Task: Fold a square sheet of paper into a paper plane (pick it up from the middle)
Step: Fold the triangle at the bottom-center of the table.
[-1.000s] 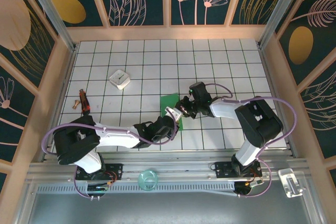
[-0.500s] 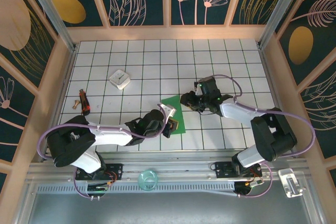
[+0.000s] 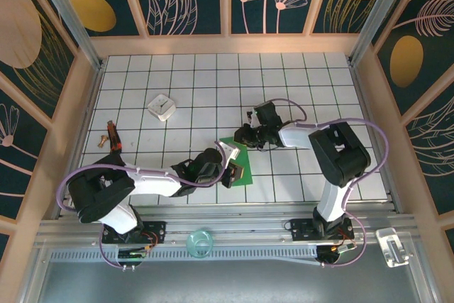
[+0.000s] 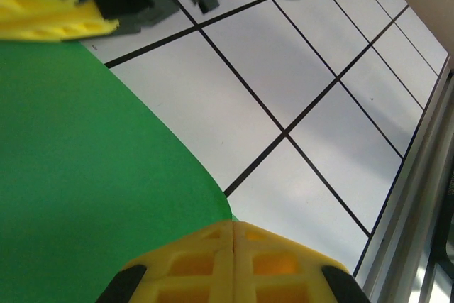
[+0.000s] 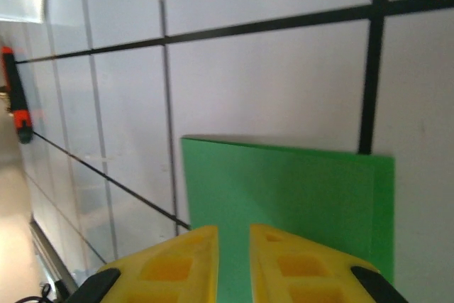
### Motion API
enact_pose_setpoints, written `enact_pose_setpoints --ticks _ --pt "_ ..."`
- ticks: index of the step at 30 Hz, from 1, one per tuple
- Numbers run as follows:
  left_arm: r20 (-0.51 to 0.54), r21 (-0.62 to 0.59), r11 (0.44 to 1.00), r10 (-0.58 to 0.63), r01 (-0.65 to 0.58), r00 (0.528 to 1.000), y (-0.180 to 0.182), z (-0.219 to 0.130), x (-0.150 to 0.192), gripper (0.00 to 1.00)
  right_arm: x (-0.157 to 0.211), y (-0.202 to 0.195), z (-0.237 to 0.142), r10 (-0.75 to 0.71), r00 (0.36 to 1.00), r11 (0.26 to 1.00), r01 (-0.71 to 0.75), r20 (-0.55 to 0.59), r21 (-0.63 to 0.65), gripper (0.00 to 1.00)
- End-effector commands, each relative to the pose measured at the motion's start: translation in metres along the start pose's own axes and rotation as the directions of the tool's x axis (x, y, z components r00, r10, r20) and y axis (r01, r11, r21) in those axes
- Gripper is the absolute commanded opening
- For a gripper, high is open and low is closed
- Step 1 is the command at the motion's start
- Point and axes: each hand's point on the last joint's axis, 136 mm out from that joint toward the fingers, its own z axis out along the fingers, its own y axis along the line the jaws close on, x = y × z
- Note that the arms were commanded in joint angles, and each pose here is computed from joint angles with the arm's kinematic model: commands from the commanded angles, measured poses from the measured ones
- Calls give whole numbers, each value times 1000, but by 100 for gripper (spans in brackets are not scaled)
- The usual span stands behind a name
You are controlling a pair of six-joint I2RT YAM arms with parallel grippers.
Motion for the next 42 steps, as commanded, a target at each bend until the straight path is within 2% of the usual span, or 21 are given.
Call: enact_pose_setpoints --ticks 1,16,30,42 --pt "14 15 1000 -24 24 1000 3 1 -4 0 -4 -2 4 -60 998 998 60 3 -6 17" --pt "-19 19 996 -89 89 996 32 2 -5 0 13 -25 11 -80 996 996 81 -50 32 16" --pt "-49 -25 991 -130 129 990 66 4 -3 0 16 -30 11 -81 995 996 83 -52 44 16" --pt "-64 -48 987 -156 153 986 77 5 1 0 18 -33 12 -76 995 995 79 -58 53 16"
